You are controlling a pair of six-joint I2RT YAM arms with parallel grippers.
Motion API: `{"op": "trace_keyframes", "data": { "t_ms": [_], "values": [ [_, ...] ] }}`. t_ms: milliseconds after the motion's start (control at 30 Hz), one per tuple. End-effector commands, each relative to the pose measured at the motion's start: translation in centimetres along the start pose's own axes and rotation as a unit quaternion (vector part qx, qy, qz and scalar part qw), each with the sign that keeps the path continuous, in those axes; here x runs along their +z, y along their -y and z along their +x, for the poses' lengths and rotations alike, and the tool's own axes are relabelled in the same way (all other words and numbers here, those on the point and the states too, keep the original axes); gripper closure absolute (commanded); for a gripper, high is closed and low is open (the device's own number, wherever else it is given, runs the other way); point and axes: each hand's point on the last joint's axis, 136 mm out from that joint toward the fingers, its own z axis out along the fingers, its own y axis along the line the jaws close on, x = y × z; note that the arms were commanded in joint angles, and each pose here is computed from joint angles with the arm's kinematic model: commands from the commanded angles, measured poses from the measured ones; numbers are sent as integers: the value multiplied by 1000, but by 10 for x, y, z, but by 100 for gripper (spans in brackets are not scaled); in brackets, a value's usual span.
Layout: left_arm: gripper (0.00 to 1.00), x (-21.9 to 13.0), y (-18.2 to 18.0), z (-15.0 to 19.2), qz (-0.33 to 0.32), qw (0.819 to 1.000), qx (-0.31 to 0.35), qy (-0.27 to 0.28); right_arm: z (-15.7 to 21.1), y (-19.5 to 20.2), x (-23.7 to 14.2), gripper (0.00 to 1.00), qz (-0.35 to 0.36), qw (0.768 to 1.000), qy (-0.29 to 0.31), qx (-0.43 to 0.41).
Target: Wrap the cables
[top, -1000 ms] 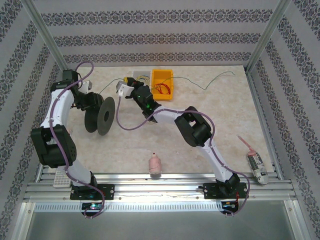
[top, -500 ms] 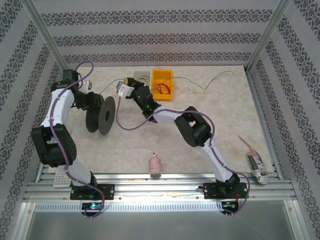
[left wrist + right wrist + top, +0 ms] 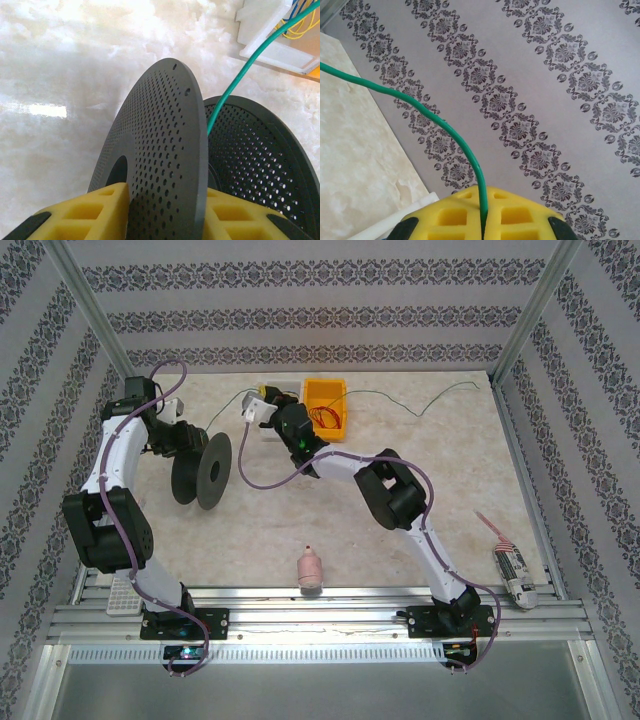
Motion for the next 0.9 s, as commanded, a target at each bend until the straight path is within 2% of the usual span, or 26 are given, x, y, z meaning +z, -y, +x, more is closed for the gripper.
{"op": "trace_keyframes", "data": {
  "t_ms": [0,533,700,733,867],
  "values": [
    [67,5,5,-1,6,1000,-1,-7,-8,10,4,100,22,999,3,23],
    [100,9,6,-1,10,1000,0,-10,-9,16,7,100,25,999,-1,30],
    [100,4,10,-1,13,1000,6,-6,-3,14,7,100,10,999,-4,32],
    [100,1,11,-2,14,1000,8,-3,-2,13,7,96,4,999,-5,34],
    [100,-28,25,-11,22,999,23,31,-12,18,-3,69,-31,997,19,67]
  ]
}}
